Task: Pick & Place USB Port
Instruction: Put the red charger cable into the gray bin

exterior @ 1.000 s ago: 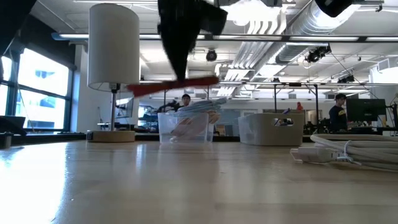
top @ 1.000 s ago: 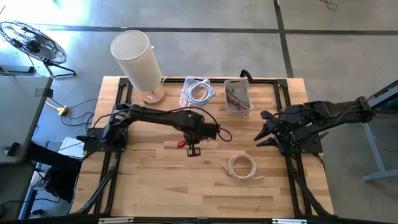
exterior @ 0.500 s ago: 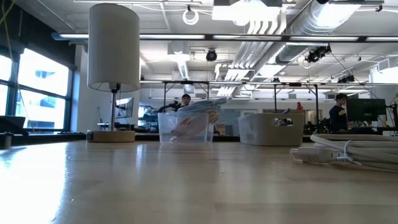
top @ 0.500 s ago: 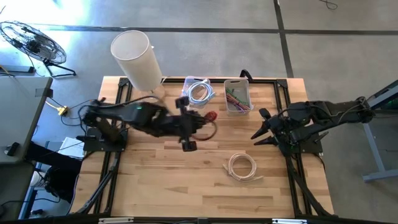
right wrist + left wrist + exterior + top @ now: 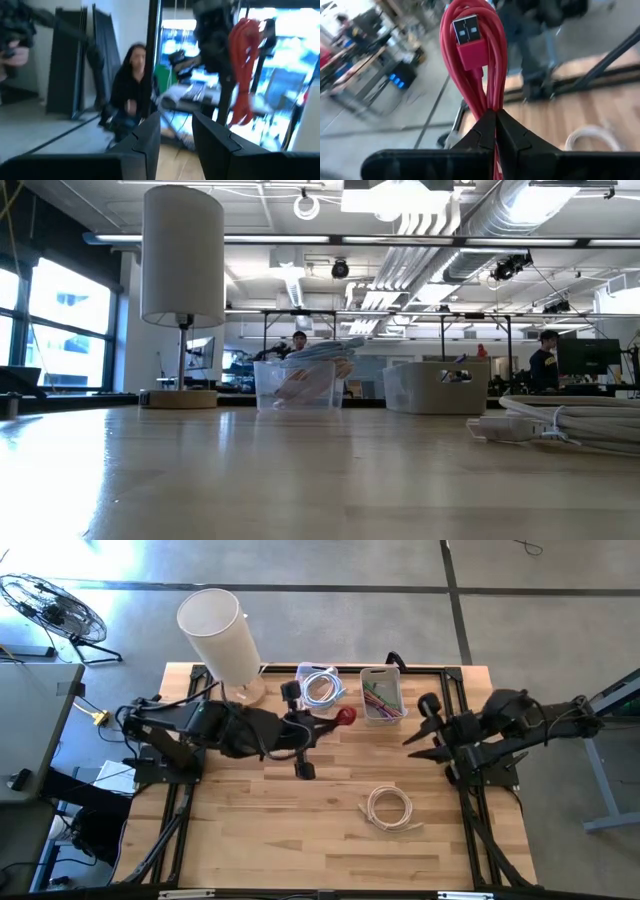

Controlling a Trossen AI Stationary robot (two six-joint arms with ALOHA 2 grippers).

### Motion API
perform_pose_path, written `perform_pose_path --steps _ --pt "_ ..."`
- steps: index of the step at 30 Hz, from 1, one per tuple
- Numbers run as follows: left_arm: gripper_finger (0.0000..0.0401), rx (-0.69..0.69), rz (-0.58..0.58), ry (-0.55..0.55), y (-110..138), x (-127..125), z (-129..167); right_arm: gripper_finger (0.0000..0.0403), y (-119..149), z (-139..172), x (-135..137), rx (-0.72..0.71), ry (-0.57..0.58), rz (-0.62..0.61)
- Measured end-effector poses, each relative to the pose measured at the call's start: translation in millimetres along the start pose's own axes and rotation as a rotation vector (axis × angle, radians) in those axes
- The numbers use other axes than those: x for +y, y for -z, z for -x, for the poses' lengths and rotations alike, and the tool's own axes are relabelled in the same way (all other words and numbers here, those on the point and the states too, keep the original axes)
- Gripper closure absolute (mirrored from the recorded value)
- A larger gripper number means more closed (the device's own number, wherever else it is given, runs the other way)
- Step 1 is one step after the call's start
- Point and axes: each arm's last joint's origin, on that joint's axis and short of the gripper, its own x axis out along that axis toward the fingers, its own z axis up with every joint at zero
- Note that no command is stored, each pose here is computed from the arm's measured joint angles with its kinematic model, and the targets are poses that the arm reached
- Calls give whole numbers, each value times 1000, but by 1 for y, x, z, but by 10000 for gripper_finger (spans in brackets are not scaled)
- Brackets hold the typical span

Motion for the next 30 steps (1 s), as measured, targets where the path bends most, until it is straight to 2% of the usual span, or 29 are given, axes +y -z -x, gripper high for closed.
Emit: perform_pose_path --steps 7,10,13,20,26,30 --pt "401 -173 47 99 -4 -1 -21 297 4 -10 -2 15 44 44" --pt "401 -192 56 127 1 -4 -31 297 9 -16 -1 36 29 76" --pt "401 -194 60 143 9 -8 -41 288 13 -21 1 60 22 59" --pt "401 -211 64 180 16 -10 -51 222 21 -29 -4 112 161 -27" --pt "401 -216 60 189 16 -11 -51 156 21 -28 -7 121 260 28" --pt "401 -217 56 187 16 -10 -51 136 21 -29 -11 123 378 31"
